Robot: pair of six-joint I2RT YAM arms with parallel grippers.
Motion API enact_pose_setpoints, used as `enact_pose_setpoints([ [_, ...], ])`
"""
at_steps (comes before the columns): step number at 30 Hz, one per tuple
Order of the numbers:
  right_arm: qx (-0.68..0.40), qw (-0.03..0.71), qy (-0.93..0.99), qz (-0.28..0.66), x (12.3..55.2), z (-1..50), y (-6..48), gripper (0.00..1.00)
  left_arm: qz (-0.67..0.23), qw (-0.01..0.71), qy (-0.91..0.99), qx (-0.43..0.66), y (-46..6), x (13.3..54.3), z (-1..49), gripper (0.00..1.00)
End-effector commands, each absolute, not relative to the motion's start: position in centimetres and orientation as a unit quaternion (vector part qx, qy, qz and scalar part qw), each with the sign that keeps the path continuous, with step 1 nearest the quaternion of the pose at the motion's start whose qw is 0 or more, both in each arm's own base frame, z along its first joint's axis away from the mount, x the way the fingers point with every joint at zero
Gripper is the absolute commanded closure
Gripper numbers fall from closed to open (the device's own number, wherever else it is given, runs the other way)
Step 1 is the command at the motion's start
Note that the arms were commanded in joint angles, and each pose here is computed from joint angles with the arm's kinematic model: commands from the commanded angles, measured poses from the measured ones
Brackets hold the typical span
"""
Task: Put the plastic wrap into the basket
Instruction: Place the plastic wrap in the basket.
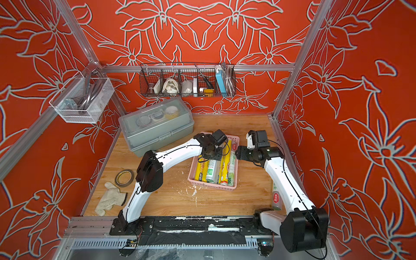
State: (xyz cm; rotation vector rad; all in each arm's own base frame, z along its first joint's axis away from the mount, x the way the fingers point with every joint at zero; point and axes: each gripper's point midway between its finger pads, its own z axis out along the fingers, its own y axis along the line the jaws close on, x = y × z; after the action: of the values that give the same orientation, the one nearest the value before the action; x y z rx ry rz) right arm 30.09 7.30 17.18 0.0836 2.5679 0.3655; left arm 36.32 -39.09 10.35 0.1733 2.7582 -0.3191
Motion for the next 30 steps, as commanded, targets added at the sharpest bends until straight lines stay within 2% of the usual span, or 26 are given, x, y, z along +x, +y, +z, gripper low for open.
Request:
enact_pose_setpoints([
  [1,0.03,0.257,0.956,0.136,29.7,16.4,7.2,0.3,-0.133,0.181,0.973,0.058,-40.7,36.2,10.8,0.57],
  [19,0.035,0.256,0.957,0.134,29.7,16.4,6.8,0.3,-0.111,0.18,0.976,0.049,-39.1,36.6,10.2,0.51],
  [25,0.036,0.256,0.956,0.136,29.7,16.4,6.9,0.3,-0.085,0.187,0.977,0.052,-37.8,37.1,10.4,0.46],
  [30,0.037,0.256,0.956,0.136,29.7,16.4,6.8,0.3,-0.072,0.19,0.978,0.055,-37.3,37.4,10.6,0.37],
])
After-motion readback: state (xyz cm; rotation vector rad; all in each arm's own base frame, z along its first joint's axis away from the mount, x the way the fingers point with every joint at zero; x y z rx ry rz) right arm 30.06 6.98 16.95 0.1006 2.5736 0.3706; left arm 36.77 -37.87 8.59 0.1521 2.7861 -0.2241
